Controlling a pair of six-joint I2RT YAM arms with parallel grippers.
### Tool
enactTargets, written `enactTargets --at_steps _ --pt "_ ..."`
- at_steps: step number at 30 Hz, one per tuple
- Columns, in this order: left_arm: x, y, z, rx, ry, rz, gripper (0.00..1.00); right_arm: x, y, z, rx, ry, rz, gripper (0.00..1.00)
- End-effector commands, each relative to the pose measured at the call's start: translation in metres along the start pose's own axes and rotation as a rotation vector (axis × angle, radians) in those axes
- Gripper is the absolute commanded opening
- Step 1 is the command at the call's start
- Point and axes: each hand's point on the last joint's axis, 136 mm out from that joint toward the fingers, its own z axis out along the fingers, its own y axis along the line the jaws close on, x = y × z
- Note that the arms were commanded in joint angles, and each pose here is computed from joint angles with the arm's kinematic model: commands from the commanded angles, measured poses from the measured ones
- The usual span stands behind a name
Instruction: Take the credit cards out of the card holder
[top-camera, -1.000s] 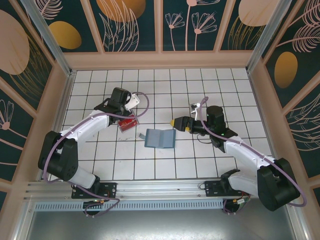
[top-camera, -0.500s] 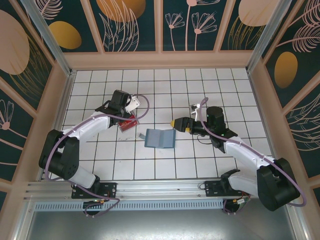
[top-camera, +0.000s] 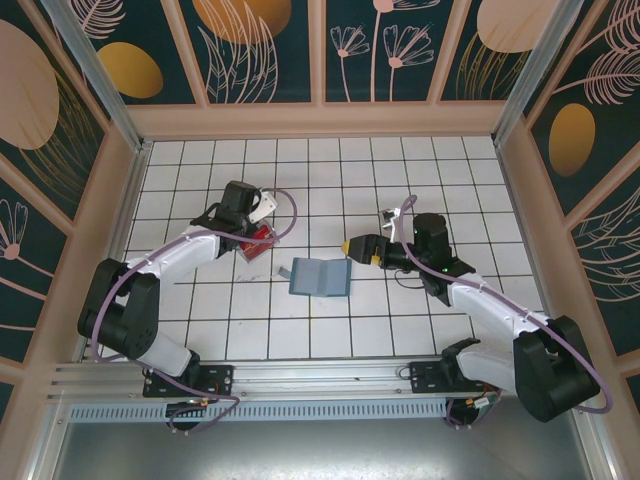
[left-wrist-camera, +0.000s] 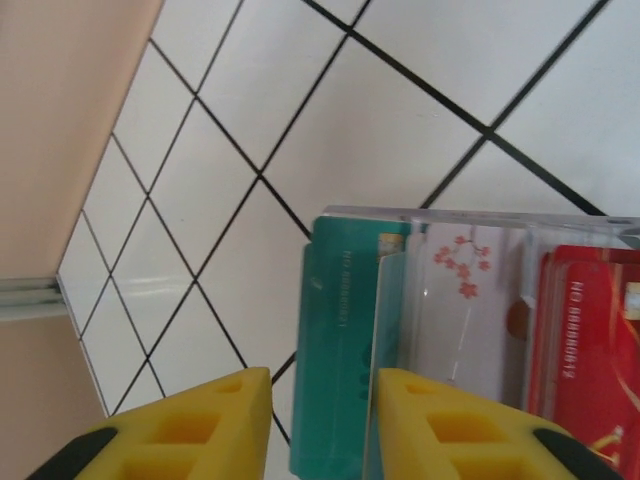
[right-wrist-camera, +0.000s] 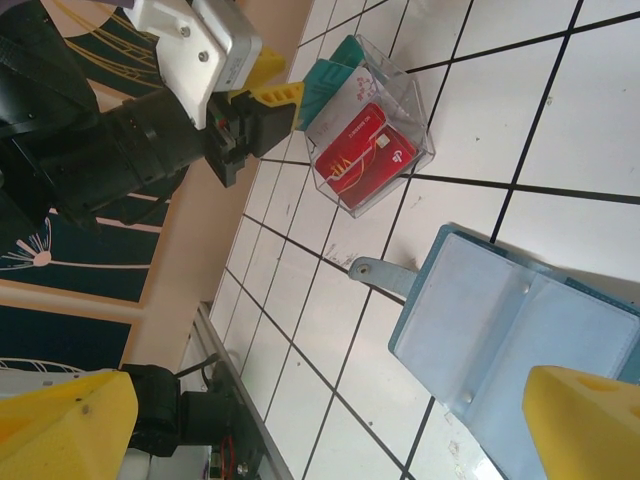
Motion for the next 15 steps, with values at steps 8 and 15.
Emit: enactTargets --at_steps 8,15 --pt "-0.002 0.044 -0.003 -0.162 -0.015 -0.083 0.68 0.000 -0.003 -0.002 -0.002 -0.019 0.004 0.99" --pt "-0.031 0.068 -0.028 -0.164 -0.123 -0.262 0.80 -0.003 -0.012 -0.002 0.051 -0.036 0.018 0.99"
